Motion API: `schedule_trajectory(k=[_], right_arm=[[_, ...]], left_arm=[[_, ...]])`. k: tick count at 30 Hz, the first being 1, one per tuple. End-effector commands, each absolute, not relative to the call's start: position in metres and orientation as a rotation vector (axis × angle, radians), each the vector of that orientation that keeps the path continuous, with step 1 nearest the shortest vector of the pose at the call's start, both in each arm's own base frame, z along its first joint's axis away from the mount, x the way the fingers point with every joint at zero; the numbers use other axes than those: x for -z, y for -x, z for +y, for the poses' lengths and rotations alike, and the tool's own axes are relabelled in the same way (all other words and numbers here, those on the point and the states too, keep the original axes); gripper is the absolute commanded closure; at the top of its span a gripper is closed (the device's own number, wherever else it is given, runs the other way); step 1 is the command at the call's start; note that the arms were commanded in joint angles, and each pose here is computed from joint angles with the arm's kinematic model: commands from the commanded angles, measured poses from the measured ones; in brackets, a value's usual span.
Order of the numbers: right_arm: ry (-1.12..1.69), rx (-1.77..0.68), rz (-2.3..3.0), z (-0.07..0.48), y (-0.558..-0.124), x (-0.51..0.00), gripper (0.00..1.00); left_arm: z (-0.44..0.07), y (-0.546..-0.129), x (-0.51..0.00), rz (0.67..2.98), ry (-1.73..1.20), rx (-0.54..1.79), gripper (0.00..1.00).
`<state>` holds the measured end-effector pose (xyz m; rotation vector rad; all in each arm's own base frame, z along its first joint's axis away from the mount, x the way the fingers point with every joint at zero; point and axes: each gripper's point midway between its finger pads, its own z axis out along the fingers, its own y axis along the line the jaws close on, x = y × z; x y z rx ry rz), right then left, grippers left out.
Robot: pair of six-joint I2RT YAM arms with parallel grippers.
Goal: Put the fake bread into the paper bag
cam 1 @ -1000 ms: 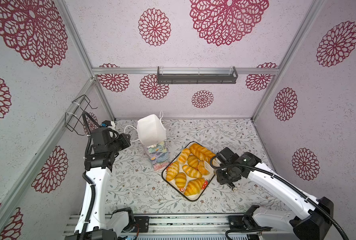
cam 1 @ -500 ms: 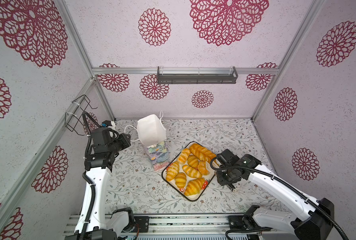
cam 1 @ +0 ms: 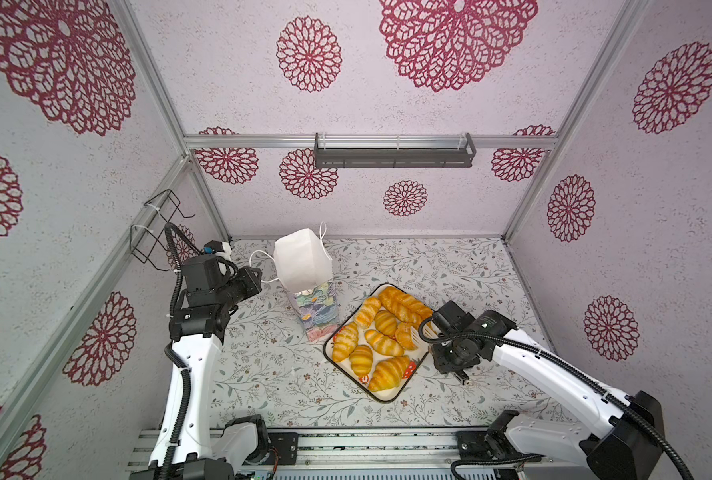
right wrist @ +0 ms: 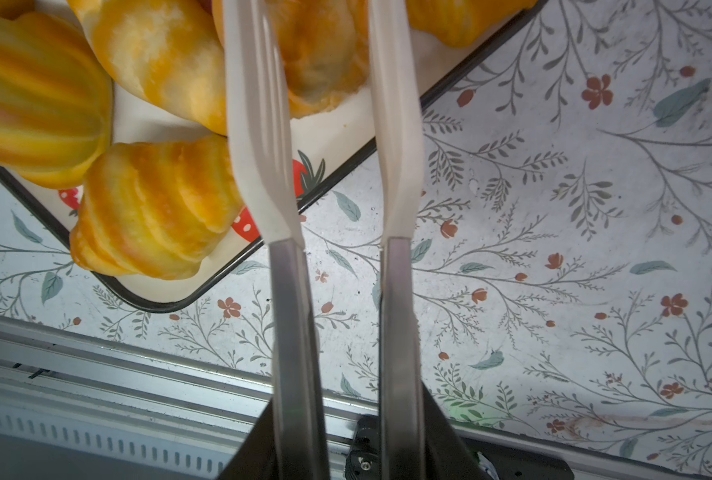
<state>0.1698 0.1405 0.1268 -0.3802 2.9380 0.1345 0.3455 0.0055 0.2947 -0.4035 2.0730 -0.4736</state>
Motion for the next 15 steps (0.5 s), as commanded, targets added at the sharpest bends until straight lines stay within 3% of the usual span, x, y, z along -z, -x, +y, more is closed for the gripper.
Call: schedule_trajectory(k=[1, 15], right_arm=[[0.350, -0.170, 2.925, 0.1450, -0.1732, -0.1302, 0.60], [0.377, -0.205, 2.935, 0.1503, -0.1730, -0.1275, 0.62]], left_arm=[[0.0069, -0.3478, -0.2981, 2.050, 0.402, 0.478, 0.74], [0.0076, -0.3476, -0.2970, 2.053, 0.403, 0.474, 0.74]])
